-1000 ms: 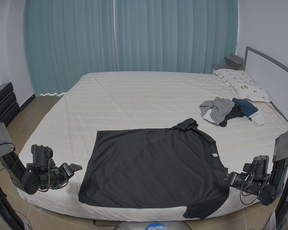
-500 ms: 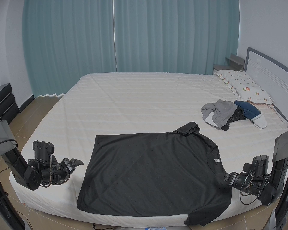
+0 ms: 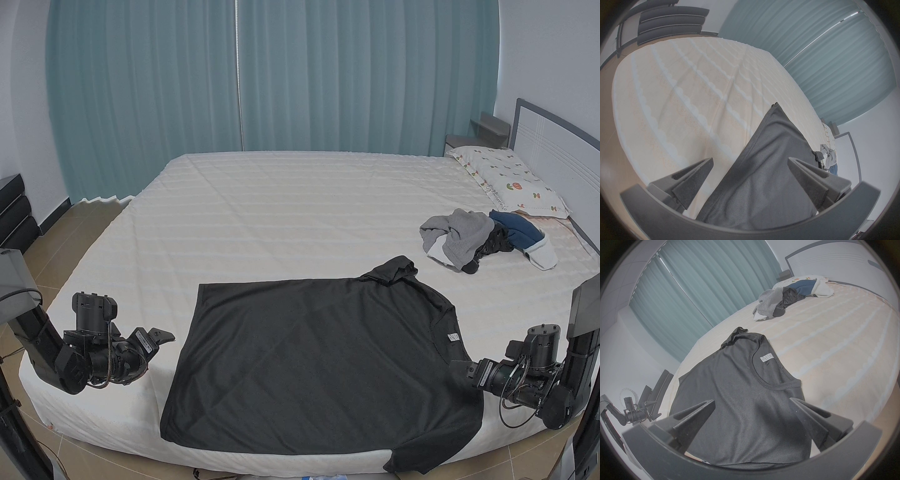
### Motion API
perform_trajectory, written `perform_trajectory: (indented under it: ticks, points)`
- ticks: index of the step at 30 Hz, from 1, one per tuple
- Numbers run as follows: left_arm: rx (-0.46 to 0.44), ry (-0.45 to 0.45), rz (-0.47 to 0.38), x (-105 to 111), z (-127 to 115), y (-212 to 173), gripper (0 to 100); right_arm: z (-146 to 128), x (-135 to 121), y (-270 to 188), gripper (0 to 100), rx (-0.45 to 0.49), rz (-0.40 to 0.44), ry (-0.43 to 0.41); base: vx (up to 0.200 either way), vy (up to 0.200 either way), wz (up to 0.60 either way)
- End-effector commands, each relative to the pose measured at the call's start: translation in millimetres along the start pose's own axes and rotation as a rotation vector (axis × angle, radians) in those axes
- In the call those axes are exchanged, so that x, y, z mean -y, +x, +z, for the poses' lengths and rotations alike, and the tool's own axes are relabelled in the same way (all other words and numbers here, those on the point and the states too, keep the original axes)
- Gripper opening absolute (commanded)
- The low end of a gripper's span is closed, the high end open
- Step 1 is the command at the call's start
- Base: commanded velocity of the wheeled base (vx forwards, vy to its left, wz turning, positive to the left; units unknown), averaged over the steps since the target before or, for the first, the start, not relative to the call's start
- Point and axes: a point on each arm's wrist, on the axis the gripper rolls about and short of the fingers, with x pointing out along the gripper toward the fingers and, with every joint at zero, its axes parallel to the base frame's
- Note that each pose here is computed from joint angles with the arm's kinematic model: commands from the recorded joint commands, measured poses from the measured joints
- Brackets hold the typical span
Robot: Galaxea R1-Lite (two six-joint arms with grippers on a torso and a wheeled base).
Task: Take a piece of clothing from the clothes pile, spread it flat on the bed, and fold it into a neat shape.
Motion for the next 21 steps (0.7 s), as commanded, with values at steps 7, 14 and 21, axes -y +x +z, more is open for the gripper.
perform_trajectory:
  ticks: [7,14,21]
  points:
    - [0.004,-0.034,0.006,-2.3,1.6,0.2,100,-1.3,0.2,0.9,100,-0.007,-0.001,-0.001,0.0,0.171,0.0]
    - [0.001,-0.033,0.005,-2.4,0.6,-0.7,100,-1.2,-0.2,1.2,100,-0.006,0.001,-0.002,0.0,0.0,0.0]
    - [0.013,-0.027,-0.01,2.2,3.4,-0.1,100,-1.4,-1.2,1.1,100,-0.007,0.005,-0.004,0.086,0.0,0.0]
